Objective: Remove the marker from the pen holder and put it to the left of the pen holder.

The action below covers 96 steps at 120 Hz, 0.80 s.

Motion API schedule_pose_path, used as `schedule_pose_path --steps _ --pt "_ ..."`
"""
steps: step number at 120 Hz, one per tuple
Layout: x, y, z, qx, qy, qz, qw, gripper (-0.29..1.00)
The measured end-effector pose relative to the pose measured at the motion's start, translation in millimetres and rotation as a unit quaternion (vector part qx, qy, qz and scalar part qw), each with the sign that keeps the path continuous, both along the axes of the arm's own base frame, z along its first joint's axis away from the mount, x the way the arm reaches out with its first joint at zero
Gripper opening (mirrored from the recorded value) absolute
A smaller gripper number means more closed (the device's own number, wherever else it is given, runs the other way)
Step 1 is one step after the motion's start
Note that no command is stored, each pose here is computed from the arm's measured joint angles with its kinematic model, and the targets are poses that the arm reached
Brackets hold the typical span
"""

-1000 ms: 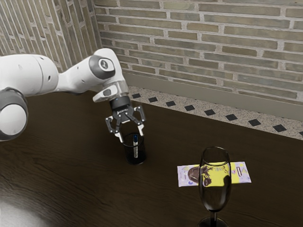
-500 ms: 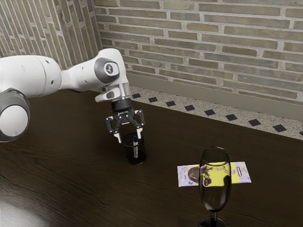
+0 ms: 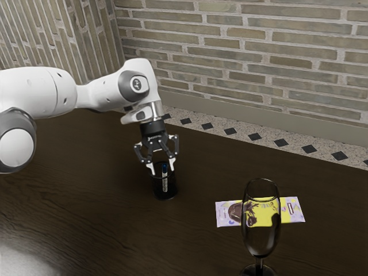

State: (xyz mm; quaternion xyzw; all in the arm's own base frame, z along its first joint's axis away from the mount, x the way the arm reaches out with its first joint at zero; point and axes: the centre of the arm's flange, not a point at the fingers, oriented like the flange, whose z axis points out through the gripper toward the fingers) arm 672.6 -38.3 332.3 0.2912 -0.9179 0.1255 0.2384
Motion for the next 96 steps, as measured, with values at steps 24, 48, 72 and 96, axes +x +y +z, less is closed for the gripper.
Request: schedule_pose_path --steps 24,48,72,96 --pt "0.9 -2.7 0.6 0.001 0.006 0.021 1.0 0.17" --pt "1.7 -2.8 2.0 0.005 0.009 0.037 0.999 0.01" --pt "-5.7 4.6 48.2 0.018 -0.01 0.062 0.998 -0.05" --pt "-28.9 38.8 170.8 0.037 -0.072 0.105 0.991 -0.07"
